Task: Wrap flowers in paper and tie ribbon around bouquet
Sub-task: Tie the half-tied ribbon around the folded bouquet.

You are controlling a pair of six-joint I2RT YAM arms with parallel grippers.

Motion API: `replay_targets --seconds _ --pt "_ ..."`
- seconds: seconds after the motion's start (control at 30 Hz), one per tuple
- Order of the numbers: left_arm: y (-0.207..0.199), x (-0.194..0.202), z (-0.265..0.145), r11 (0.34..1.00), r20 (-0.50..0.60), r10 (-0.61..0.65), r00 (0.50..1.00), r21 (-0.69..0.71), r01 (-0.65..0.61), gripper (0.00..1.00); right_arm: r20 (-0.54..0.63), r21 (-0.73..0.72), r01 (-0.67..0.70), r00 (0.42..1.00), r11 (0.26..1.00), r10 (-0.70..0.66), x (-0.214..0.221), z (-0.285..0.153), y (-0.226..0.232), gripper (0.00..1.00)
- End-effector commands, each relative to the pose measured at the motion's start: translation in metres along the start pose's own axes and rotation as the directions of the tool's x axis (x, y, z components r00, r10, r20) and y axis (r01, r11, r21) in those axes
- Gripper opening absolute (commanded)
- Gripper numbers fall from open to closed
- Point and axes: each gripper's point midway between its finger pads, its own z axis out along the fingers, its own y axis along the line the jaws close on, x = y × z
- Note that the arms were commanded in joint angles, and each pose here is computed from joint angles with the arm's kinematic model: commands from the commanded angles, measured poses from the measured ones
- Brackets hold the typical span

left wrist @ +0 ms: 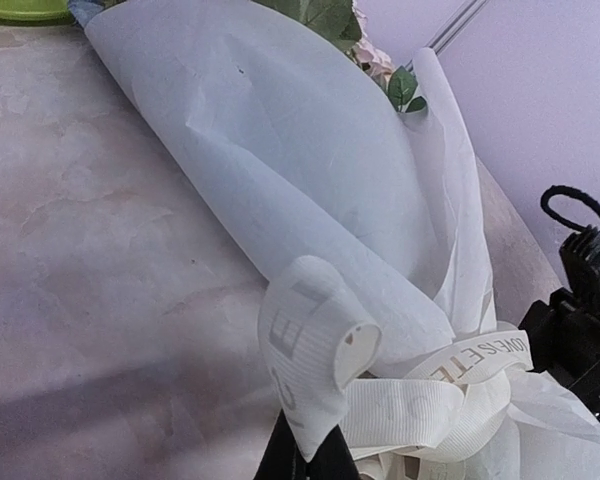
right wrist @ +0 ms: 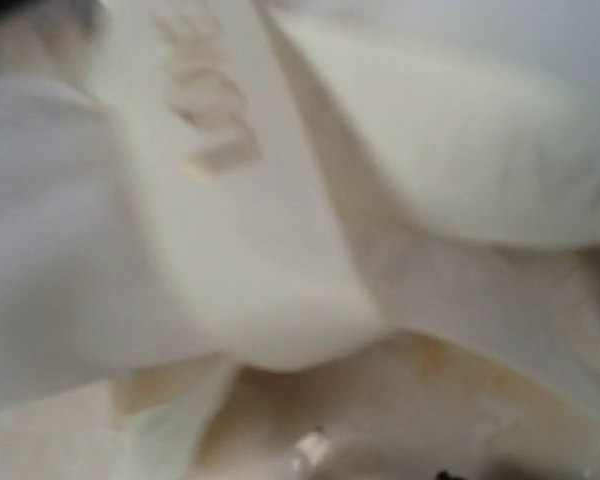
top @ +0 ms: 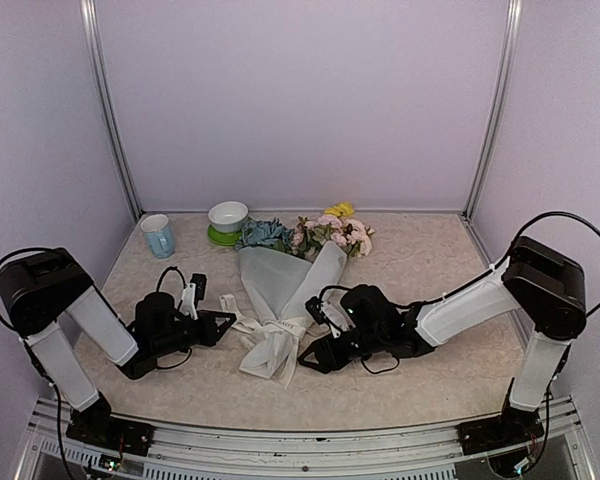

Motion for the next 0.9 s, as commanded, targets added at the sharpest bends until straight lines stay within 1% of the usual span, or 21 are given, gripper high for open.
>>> replay_targets --seconds 0.0,0.1,0.17,0.23,0.33,0.37,0.4,0.6,0.7,0.8,0.87 --pt "-0.015 -0.012 -0.002 0.998 0.034 0.040 0.999 0.039 -0.042 0.00 0.037 -0.088 -0.013 0.999 0.996 0.016 -0.013 0.013 0.016 0.54" --pt "-0.018 -0.014 -0.003 0.997 0.040 0.060 0.997 0.036 -0.061 0.00 0.024 -0.172 -0.001 1.000 0.985 0.005 -0.008 0.019 0.028 0.50" --pt "-0.018 -0.017 -0.004 0.997 0.049 0.064 0.997 0.030 -0.065 0.00 0.006 -0.188 0.005 1.000 0.982 -0.004 -0.006 0.025 0.031 0.49" --pt "-0.019 -0.018 -0.004 0.997 0.053 0.065 0.996 0.033 -0.067 0.00 -0.009 -0.183 -0.001 1.000 0.983 -0.001 -0.003 0.028 0.029 0.42" --pt "-0.022 -0.017 -0.003 0.996 0.046 0.074 0.996 0.037 -0.076 0.00 -0.005 -0.153 -0.007 1.000 0.988 0.007 -0.004 0.027 0.024 0.15" --pt "-0.021 -0.017 -0.003 0.996 0.045 0.081 0.996 0.033 -0.083 0.00 -0.002 -0.138 -0.004 1.000 0.990 0.004 -0.005 0.026 0.022 0.07" --pt "-0.021 -0.017 -0.003 0.996 0.044 0.084 0.996 0.031 -0.085 0.00 0.000 -0.131 0.002 1.000 0.991 -0.002 -0.007 0.024 0.022 0.01" --pt "-0.025 -0.018 0.000 0.994 0.039 0.106 0.994 0.032 -0.107 0.00 0.024 -0.174 0.086 0.996 0.981 -0.083 -0.026 0.005 0.043 0.00" --pt "-0.027 -0.019 0.000 0.993 0.041 0.107 0.993 0.035 -0.109 0.00 0.030 -0.203 0.167 0.986 0.965 -0.165 -0.038 -0.005 0.057 0.00" --pt "-0.028 -0.021 -0.001 0.993 0.049 0.109 0.993 0.032 -0.111 0.00 0.059 -0.271 0.221 0.975 0.937 -0.213 -0.052 -0.018 0.079 0.00" --pt "-0.027 -0.022 -0.001 0.993 0.053 0.117 0.992 0.025 -0.119 0.00 0.062 -0.307 0.230 0.973 0.923 -0.222 -0.059 -0.019 0.089 0.00"
